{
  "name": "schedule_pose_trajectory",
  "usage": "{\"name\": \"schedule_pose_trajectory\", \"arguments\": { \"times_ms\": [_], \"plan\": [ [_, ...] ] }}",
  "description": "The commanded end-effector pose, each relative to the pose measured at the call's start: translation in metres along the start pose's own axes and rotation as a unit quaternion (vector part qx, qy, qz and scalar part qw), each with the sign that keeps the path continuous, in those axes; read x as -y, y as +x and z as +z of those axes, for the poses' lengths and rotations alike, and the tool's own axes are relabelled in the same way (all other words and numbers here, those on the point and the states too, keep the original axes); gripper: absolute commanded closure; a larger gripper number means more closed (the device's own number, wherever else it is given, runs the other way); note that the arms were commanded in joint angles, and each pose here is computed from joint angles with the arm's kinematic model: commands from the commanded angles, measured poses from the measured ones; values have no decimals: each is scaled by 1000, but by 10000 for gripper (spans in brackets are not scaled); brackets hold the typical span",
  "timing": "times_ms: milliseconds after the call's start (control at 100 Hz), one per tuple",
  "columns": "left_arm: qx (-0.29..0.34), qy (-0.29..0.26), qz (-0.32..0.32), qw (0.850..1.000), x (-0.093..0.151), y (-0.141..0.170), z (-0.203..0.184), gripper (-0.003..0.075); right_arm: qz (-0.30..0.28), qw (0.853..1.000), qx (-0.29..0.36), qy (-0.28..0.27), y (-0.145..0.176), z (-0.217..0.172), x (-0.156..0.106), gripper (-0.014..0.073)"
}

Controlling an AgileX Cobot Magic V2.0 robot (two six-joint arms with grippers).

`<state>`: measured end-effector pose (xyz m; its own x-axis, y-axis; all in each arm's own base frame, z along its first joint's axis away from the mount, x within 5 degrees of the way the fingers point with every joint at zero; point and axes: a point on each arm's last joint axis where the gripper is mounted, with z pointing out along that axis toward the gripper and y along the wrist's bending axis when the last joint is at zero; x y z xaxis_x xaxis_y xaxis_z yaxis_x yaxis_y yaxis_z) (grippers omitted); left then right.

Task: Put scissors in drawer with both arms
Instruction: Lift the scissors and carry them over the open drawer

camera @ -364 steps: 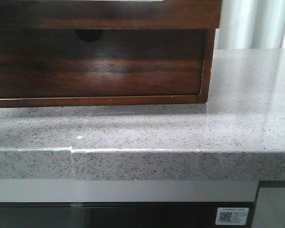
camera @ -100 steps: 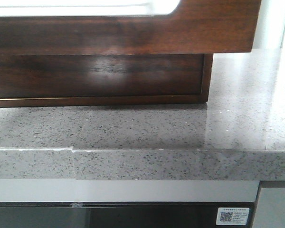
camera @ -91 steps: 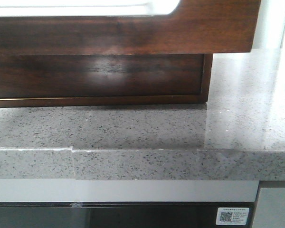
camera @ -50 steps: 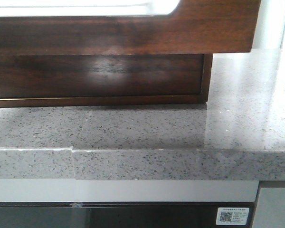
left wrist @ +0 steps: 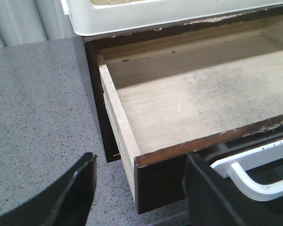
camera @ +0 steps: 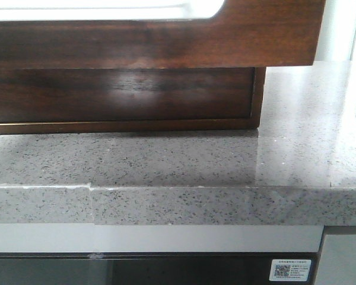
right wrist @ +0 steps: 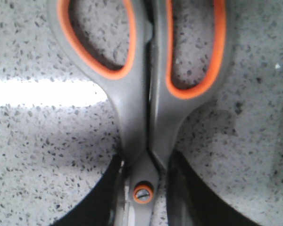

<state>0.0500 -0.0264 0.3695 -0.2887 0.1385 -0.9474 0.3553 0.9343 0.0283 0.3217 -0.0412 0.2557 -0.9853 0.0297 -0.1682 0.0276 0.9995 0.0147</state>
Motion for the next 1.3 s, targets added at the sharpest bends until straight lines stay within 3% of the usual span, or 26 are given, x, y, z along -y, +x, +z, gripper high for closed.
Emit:
{"name": "schedule_pose_trajectory", "arguments": {
  "times_ms": [0, 150, 290, 410, 500, 570, 660, 850, 990, 1040, 1110, 1290],
  "plan": [
    [47, -5, -4, 999, -1, -15, -3, 331, -9, 998, 61, 9, 0, -39, 1, 624],
    [49, -6, -5, 999, -2, -16, -3, 331, -14, 991, 129, 17, 9, -87, -2, 624],
    [51, -10, -2, 999, -2, -16, -3, 331, -25, 975, 218, 26, 27, -146, -7, 624],
    [52, -12, 1, 999, -3, -16, -3, 331, -52, 951, 304, 19, 49, -199, -16, 624],
    [54, -13, 0, 998, -3, -17, -3, 331, -101, 923, 370, -11, 66, -234, -29, 623],
    [56, -13, 0, 998, -3, -17, -3, 331, -163, 892, 420, -44, 78, -258, -44, 624],
    [56, -13, 0, 998, -3, -17, -3, 331, -247, 839, 475, -95, 94, -282, -67, 624],
    [56, -13, 0, 998, -3, -17, -3, 331, -446, 694, 537, -174, 113, -302, -116, 624],
    [57, -14, 0, 998, -3, -17, -3, 331, -524, 632, 539, -188, 108, -295, -147, 623],
    [57, -14, 0, 998, -3, -17, -3, 331, -540, 620, 537, -189, 103, -291, -157, 623],
    [57, -14, 0, 998, -3, -17, -3, 331, -556, 615, 528, -184, 95, -281, -171, 623],
    [57, -14, 0, 998, -3, -17, -3, 331, -598, 620, 477, -172, 74, -249, -201, 623]
  ]
}}
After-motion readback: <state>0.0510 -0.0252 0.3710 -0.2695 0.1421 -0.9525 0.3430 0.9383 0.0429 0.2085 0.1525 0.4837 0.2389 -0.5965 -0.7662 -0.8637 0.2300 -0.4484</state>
